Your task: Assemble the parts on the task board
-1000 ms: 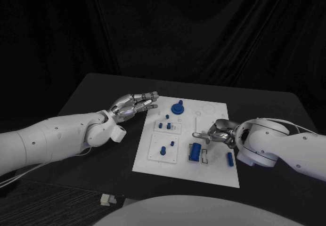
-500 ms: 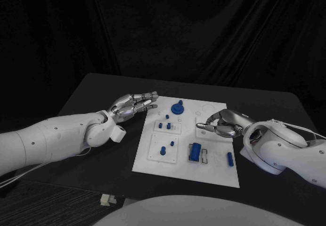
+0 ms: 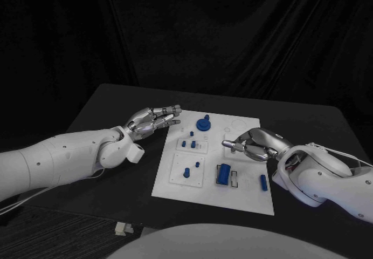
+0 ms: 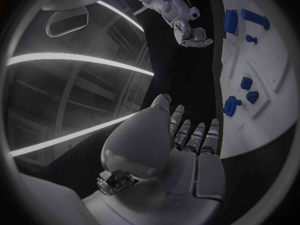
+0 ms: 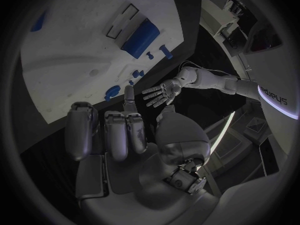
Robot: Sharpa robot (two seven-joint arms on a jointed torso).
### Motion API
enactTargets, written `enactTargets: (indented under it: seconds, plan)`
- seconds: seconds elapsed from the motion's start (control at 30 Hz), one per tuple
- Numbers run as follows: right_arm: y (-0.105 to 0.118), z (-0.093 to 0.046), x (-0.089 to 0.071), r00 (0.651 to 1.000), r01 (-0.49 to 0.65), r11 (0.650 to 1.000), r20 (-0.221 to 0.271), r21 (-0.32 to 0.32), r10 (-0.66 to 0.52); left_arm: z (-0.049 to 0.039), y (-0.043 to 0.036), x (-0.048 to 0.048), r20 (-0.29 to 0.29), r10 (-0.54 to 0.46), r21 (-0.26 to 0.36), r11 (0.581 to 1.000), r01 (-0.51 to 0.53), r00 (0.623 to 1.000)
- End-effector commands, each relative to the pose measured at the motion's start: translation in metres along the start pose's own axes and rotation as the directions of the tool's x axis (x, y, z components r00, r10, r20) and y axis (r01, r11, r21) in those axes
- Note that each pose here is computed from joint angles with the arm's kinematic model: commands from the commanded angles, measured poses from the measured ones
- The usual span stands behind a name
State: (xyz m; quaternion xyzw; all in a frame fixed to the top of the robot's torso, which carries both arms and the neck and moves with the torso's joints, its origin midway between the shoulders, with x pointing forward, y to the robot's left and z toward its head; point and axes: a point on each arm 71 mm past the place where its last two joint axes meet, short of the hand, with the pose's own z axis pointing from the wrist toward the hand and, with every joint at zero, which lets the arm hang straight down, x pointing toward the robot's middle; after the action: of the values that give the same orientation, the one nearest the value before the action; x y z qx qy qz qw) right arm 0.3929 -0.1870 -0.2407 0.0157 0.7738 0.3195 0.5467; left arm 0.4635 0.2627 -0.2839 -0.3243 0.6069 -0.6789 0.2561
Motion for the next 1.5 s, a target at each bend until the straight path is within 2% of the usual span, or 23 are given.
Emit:
enactTargets:
  seconds: [0.03, 0.23, 0.53, 0.87, 1.5]
  plan:
    - [0.002, -0.001, 0.004, 1.0, -0.013, 1.0, -0.022, -0.021, 0.013, 0.0004, -0.0009, 0.0014, -0.006, -0.014, 0.019, 1.0, 0.014, 1.0]
    - [0.002, 0.0, 0.011, 0.997, -0.014, 1.0, -0.07, -0.008, 0.013, 0.0004, -0.0007, 0.0014, -0.007, -0.014, 0.018, 1.0, 0.015, 1.0]
    - [0.004, 0.002, 0.018, 0.993, -0.008, 1.0, -0.115, 0.003, 0.008, 0.0006, -0.0005, 0.0013, -0.007, -0.015, 0.016, 1.0, 0.015, 1.0]
    - [0.0, 0.007, 0.026, 0.984, 0.015, 0.999, -0.177, 0.045, -0.006, 0.0001, -0.0004, 0.0011, -0.008, -0.016, 0.015, 1.0, 0.016, 1.0]
    - [0.004, 0.012, 0.038, 0.977, 0.012, 0.999, -0.212, 0.031, -0.006, -0.0001, -0.0003, 0.0013, -0.01, -0.018, 0.012, 1.0, 0.018, 1.0]
